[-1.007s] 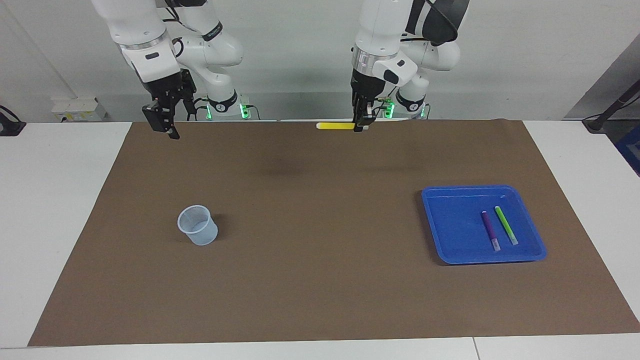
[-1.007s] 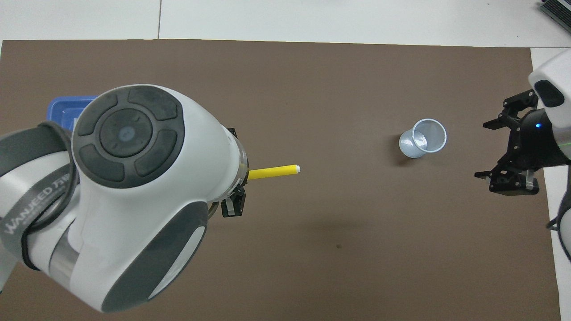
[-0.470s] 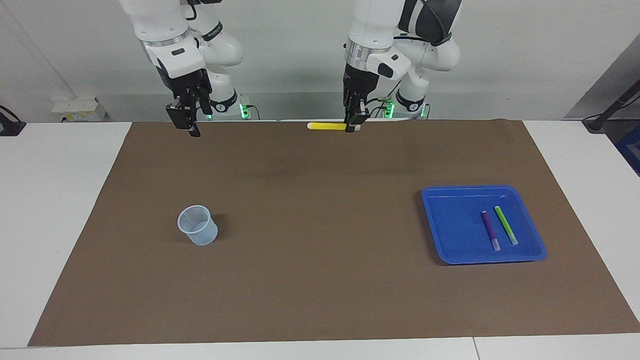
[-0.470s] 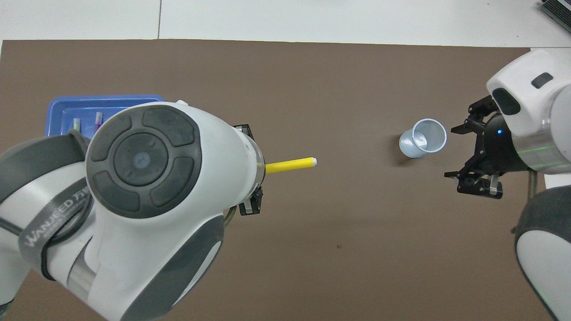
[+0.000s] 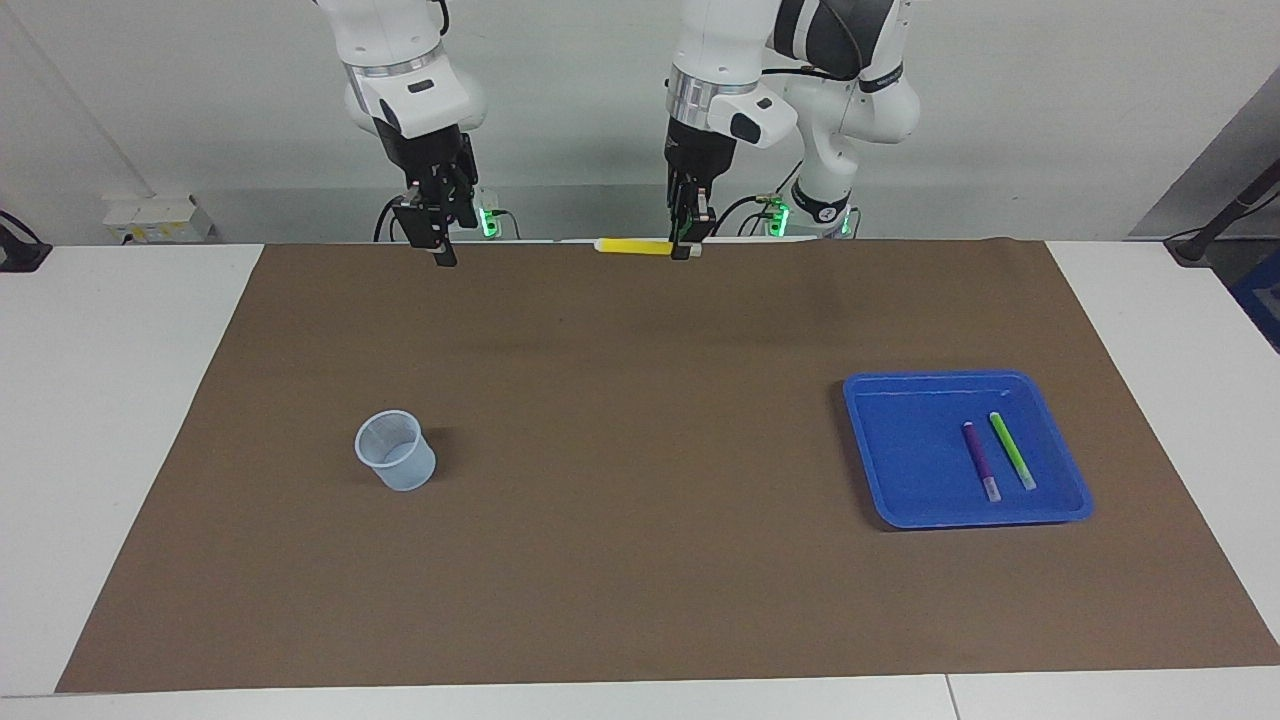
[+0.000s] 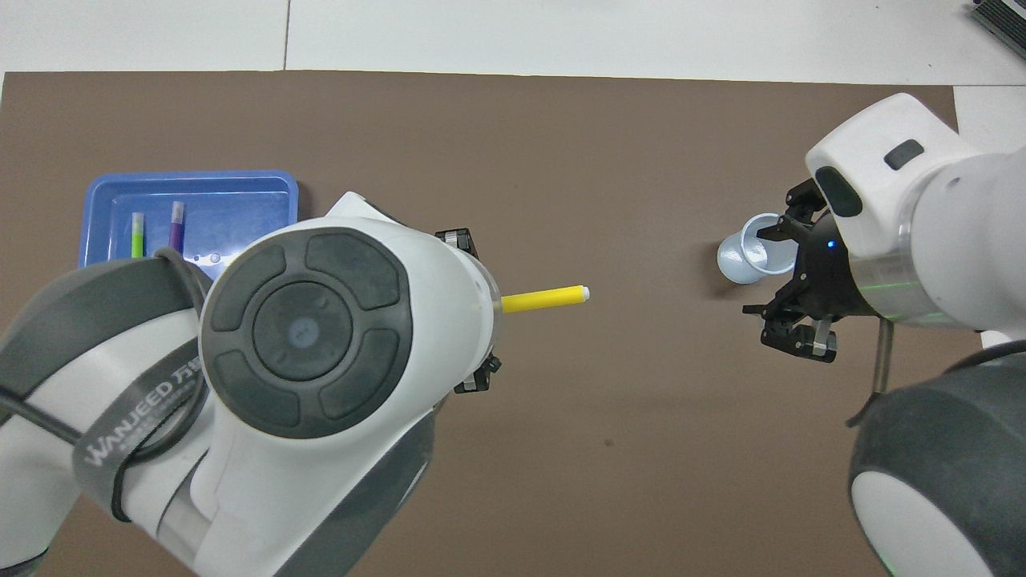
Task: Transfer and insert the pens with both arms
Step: 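Hold the pen with the left gripper while the right gripper approaches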
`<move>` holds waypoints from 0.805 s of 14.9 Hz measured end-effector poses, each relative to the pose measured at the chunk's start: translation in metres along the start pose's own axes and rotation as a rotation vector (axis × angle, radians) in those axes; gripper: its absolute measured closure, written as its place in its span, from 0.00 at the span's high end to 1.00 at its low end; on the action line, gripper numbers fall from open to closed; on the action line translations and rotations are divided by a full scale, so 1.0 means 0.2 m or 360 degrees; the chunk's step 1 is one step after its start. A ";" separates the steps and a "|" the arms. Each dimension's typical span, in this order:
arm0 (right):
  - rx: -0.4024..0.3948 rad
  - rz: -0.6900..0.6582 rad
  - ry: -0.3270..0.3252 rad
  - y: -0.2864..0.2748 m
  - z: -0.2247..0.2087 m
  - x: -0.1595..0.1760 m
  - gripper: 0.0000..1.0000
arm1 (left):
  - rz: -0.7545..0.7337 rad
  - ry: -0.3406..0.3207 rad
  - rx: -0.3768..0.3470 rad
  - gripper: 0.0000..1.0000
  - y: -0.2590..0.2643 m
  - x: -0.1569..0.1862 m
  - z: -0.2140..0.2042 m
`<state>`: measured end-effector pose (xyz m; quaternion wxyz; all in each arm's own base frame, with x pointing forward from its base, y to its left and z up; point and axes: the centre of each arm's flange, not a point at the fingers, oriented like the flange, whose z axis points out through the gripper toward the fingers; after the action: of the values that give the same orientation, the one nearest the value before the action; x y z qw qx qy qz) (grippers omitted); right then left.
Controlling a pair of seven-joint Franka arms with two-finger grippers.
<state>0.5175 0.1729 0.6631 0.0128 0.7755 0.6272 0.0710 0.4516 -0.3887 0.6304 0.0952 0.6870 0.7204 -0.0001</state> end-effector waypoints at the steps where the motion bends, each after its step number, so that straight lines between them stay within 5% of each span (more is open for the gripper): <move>1: -0.0015 -0.0016 0.0011 -0.01 0.00 0.03 0.69 | 0.0003 0.0001 0.0002 0.18 0.00 -0.01 0.01; 12: -0.0053 -0.0148 0.0060 -0.11 0.06 0.24 0.61 | 0.0000 -0.0013 -0.0007 0.18 0.05 -0.09 0.06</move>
<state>0.5067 0.2248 0.6534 0.0173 0.7437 0.6615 0.0954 0.4632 -0.4071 0.6223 0.0998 0.6867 0.7201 -0.0013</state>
